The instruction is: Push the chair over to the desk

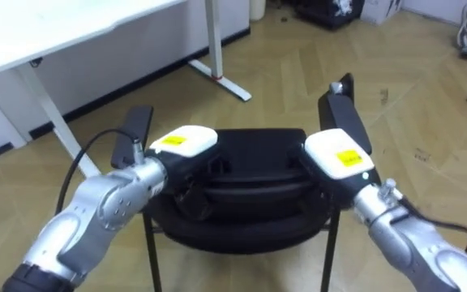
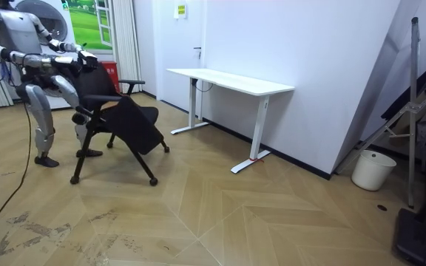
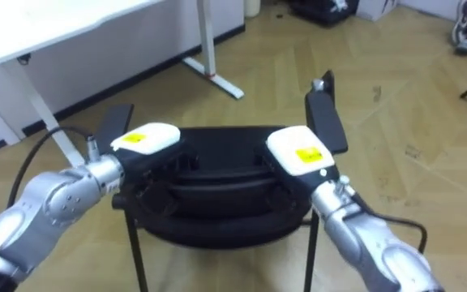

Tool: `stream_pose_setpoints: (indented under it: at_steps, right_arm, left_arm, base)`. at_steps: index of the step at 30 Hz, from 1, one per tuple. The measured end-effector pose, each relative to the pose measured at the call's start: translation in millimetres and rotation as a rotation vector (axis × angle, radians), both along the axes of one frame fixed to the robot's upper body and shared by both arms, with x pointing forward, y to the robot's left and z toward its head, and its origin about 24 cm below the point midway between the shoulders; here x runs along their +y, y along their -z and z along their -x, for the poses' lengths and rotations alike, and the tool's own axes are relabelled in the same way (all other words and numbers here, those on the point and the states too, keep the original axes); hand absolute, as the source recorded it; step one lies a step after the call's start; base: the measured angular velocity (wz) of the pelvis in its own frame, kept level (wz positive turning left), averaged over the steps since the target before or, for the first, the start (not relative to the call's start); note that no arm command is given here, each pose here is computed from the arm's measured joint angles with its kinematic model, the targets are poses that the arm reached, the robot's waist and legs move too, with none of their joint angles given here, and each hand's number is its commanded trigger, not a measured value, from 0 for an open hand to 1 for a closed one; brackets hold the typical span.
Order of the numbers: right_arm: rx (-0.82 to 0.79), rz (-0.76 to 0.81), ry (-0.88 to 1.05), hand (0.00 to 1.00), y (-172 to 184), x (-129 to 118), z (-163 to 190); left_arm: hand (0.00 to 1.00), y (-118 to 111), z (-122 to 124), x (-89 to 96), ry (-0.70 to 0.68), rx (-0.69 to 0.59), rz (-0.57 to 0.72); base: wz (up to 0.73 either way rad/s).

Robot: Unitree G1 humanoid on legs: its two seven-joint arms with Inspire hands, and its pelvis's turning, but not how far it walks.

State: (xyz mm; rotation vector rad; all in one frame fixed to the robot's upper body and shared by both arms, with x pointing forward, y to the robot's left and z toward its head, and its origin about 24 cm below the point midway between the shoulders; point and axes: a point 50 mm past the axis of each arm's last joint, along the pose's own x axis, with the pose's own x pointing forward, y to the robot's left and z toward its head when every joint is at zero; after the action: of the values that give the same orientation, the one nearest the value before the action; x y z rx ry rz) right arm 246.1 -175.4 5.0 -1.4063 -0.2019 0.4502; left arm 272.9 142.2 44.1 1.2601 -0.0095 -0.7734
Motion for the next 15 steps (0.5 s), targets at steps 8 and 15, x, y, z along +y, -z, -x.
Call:
stream_pose_setpoints:
  at_steps: [8, 15]
  right_arm:
    - [0.009, -0.008, -0.005, 1.0, 5.4, -0.2, 0.9]
    - [-0.003, -0.004, -0.025, 1.0, 4.3, 4.7, -2.6]
  left_arm:
    - [1.0, 1.4, -0.5, -0.3, 0.009, -0.006, -0.008]
    - [1.0, 2.7, -1.3, 5.0, 0.003, -0.009, -0.009]
  base:
    - [0.07]
    - [0.11]
